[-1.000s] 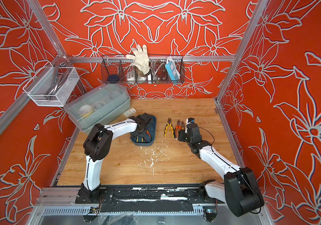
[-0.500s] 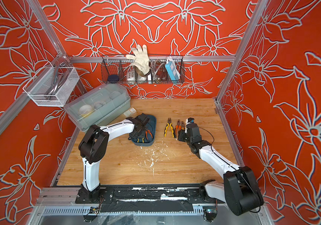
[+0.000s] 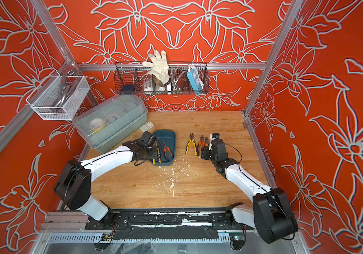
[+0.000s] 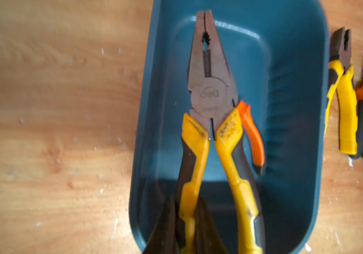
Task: Take the pliers out of the storage box
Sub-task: Pick up the pliers from the storage box.
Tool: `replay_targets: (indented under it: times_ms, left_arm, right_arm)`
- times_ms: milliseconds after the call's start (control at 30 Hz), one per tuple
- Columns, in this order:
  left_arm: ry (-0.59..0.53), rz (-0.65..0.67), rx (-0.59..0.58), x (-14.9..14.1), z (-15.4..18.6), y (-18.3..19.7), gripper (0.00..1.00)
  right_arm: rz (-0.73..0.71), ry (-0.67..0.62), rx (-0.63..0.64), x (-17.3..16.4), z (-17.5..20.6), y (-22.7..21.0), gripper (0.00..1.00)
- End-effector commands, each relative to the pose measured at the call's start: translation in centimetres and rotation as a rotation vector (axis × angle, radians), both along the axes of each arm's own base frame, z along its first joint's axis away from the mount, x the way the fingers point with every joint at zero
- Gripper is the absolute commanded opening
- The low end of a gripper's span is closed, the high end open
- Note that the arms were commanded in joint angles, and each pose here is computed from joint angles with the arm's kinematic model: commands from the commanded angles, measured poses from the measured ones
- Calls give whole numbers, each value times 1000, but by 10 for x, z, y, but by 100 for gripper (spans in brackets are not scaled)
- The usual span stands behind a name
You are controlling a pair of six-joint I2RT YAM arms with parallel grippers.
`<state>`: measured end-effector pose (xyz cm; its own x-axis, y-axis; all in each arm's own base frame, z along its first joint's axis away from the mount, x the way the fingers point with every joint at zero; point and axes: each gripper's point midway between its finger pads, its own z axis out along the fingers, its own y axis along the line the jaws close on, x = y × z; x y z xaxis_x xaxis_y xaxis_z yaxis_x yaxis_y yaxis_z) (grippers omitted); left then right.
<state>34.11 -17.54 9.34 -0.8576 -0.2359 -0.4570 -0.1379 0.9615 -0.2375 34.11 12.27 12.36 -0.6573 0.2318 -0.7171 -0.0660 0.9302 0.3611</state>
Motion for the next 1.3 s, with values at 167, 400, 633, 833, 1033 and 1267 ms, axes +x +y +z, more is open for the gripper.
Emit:
replay_targets:
  times_ms: [167,400,633,833,1033,1267]
  left_arm:
    - [-221,-50,-359,2,44,-37,0]
    - [-237,-124,-418,-9,32,-46,0]
    - [-317,-216,-407,-24,52,-60,0]
    - [-348,-278,-373,-36,58,-74,0]
    - [-332,-279,-370,-36,51,-77,0]
    - [-322,-294,-356,-36,55,-78,0]
  right_arm:
    - [14,29,24,2,-13,6,33]
    - [30,37,34,3,-16,10,32]
    - [122,13,129,-2,-1,37,31]
    - [208,26,247,-15,29,75,33]
    - [248,17,361,-31,57,102,36]
    - [330,65,410,-34,66,138,53]
